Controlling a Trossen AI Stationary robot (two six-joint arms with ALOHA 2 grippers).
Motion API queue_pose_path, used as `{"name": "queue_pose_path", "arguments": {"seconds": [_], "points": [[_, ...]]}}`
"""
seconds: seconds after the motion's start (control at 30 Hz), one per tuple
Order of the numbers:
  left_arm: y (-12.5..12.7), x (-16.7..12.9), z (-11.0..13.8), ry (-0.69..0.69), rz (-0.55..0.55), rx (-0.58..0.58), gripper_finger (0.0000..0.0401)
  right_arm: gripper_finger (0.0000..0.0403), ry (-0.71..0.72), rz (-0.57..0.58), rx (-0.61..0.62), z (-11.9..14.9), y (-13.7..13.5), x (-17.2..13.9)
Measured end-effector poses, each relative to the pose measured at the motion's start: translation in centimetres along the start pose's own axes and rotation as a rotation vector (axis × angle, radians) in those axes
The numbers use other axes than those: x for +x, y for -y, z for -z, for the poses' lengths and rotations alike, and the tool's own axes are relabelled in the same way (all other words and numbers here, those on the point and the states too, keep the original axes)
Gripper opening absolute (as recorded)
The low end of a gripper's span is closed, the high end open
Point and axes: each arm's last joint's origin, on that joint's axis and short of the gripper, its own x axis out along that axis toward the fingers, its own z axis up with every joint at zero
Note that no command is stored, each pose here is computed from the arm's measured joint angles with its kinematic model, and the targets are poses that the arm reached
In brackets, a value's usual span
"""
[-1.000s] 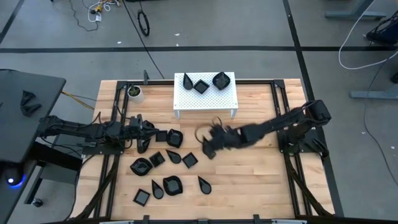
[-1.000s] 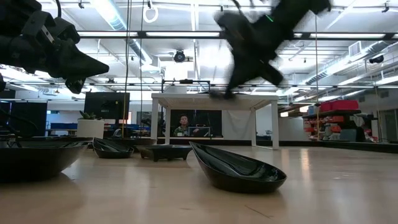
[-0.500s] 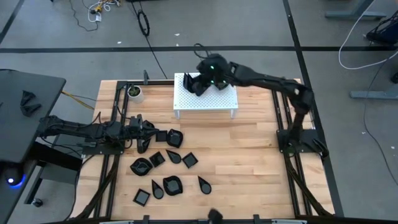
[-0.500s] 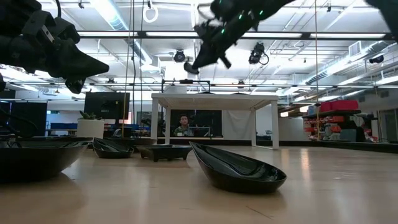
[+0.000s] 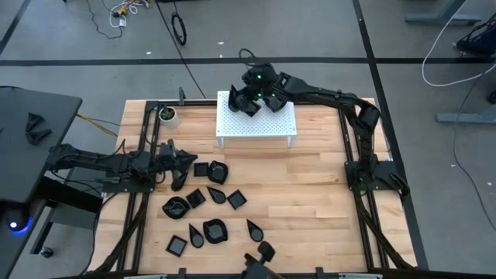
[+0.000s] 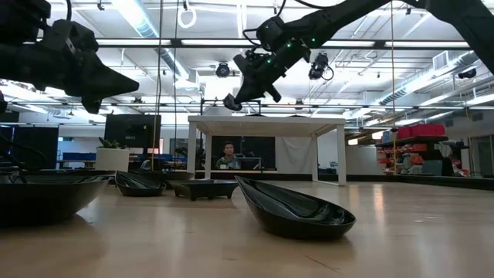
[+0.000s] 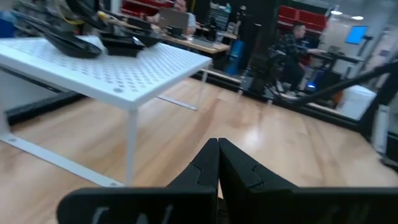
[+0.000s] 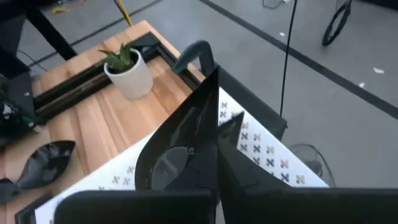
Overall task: Pick & Place Mini shaped plates
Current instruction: Stack the black drop-shaped plate on top of the other black drop-shaped plate on the shelf
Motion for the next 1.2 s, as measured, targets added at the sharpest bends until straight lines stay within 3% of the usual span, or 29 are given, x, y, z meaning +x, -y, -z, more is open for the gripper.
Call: {"name": "queue_pose_path", "arguments": {"seconds": [0.17, 0.63, 0.97, 1.2], "points": [[-0.1, 0.0, -0.2, 0.031, -0.041, 0.000, 0.0007, 0.0006, 0.025, -0.006, -0.003, 0.0, 0.1, 0.7], [0.1, 0.0, -0.2, 0.023, 0.004, -0.030, 0.0007, 0.0014, 0.002, 0.020, 0.008, 0.8, 0.4, 1.9], [0.1, 0.0, -0.2, 0.020, 0.013, -0.030, 0.0007, 0.0118, 0.013, 0.080, 0.016, 0.8, 0.5, 1.9], [0.1, 0.0, -0.2, 0.014, 0.031, -0.037, 0.0007, 0.0161, 0.085, 0.023, -0.111, -0.2, -2.0, 0.5]]}}
